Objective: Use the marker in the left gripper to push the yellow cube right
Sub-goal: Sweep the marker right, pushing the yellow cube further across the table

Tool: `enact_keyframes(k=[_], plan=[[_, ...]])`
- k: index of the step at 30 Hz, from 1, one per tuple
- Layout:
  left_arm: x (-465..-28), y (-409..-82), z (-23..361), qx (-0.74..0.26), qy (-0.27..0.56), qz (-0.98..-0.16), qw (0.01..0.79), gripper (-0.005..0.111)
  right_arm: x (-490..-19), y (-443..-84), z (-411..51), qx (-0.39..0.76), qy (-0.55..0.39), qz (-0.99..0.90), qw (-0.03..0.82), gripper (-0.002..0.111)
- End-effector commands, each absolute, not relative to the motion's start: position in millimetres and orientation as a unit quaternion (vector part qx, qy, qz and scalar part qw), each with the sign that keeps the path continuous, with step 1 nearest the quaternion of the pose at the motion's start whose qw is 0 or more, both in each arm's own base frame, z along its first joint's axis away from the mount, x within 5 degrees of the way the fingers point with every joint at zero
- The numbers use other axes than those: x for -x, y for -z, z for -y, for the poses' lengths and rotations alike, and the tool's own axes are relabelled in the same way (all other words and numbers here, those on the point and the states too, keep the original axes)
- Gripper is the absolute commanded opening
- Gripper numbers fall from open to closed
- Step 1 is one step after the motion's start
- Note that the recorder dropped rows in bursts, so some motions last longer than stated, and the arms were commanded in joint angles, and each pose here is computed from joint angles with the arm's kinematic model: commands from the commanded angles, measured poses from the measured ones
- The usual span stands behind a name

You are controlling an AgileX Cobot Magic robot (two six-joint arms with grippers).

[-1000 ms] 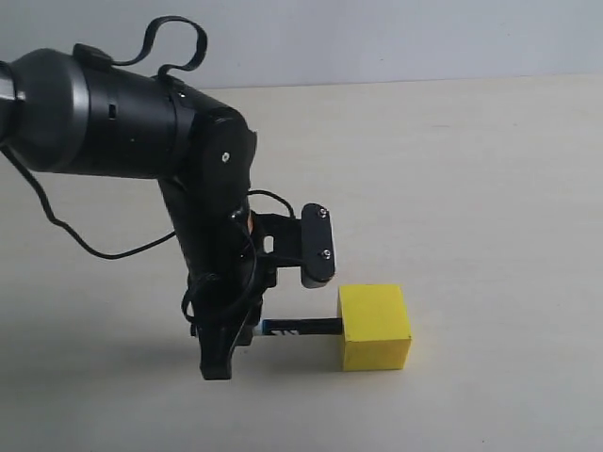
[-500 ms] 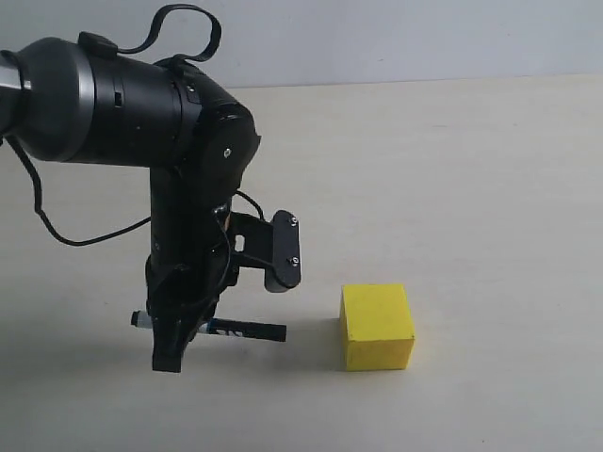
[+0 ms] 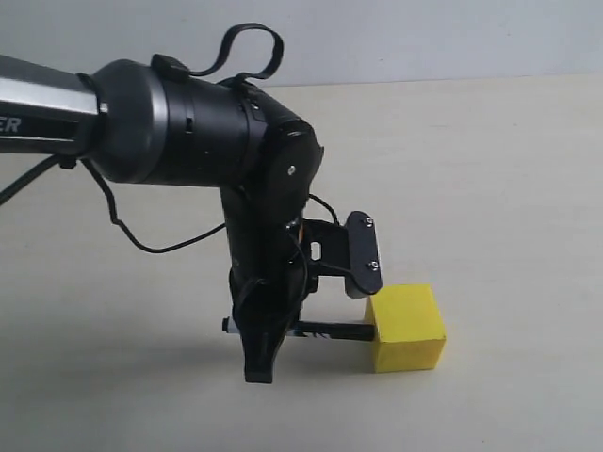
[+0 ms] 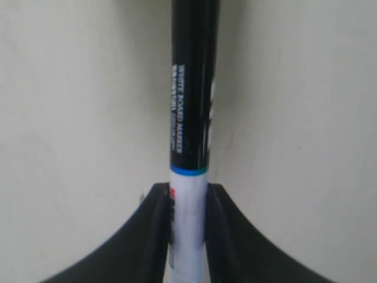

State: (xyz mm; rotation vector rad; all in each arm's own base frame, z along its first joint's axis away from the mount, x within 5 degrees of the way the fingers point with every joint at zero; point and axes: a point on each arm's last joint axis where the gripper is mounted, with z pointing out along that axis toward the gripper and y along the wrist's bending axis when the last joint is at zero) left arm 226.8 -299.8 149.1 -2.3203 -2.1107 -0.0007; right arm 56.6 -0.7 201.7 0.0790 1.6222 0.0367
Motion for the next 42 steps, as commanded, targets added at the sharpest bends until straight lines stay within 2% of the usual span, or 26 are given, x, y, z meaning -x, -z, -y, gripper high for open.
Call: enact_keyframes(k=[1,7,13,23,28,38,42], plan=[[-225,-153,306,0.745,0.002,0.666,0.019,0.000,-56,-201,1,-0.032,-0.010,-0.722,0.691,0.002],[-240,-156,287,0.715,0.011,0.697,0.050,0.000,-56,-201,1,-0.032,-0.010,-0.722,0.691,0.002],[-250,-156,282,0.693,0.010,0.720,0.036,0.000,-56,-201,1,-0.032,-0.010,-0.722,0.691,0.002],[-232,-142,325,0.738,0.002,0.674,-0.026,0.000,-56,-201,1,-0.032,-0.010,-0.722,0.691,0.002],[-226,-149,341,0.751,0.002,0.660,-0.034,0.000,-56,-201,1,-0.032,-0.010,-0.722,0.691,0.002],[-246,-152,314,0.711,0.023,0.702,0.025,0.000,-56,-201,1,-0.032,-0.010,-0.722,0.691,0.002],[-248,-152,314,0.710,0.022,0.703,0.021,0.000,-56,-201,1,-0.032,-0.010,-0.722,0.691,0.002]])
